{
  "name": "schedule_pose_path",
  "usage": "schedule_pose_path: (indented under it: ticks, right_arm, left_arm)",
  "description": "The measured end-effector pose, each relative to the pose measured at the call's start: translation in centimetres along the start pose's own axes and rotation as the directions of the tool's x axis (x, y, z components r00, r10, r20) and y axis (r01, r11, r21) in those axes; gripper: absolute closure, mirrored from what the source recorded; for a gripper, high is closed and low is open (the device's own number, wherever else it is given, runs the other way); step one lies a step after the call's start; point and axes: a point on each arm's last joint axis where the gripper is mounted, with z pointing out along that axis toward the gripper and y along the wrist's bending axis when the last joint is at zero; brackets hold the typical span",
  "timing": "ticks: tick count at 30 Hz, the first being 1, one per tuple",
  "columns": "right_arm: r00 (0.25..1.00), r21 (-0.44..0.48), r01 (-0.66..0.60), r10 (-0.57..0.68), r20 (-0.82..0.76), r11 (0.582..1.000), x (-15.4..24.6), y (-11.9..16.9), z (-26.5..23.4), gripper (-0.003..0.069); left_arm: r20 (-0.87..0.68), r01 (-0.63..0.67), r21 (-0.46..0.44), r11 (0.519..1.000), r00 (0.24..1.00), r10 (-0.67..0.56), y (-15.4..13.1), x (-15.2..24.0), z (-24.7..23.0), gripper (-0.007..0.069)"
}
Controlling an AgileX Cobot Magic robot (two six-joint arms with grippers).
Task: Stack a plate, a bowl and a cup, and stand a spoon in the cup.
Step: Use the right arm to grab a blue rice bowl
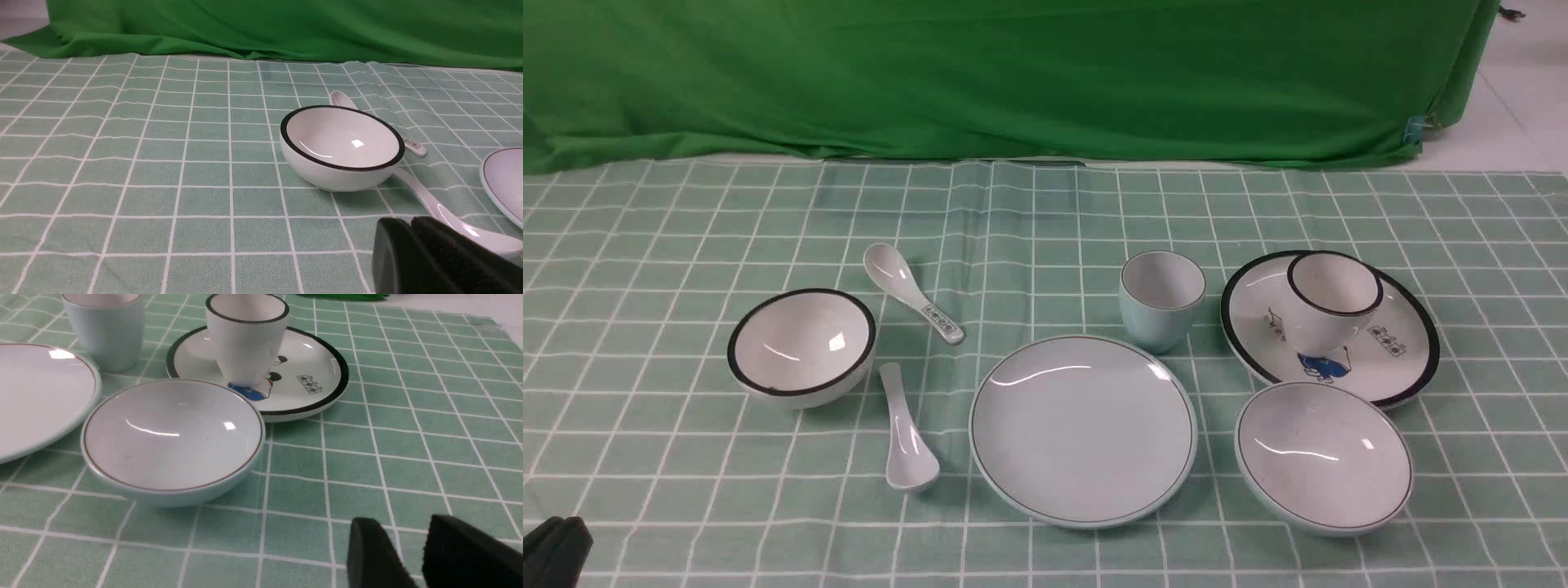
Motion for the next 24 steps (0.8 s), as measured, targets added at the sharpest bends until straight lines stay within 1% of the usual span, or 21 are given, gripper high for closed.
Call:
schedule_pose_path:
  ticks: [24]
  right_arm:
    - [1.000, 0.000, 0.000, 0.000, 0.000, 1.000, 0.00, 0.00, 0.00, 0.0418]
  left_arm:
    - [0.011, 0.006, -0.001, 1.000, 1.000, -0.006, 0.01, -0.10, 0.00, 0.0608]
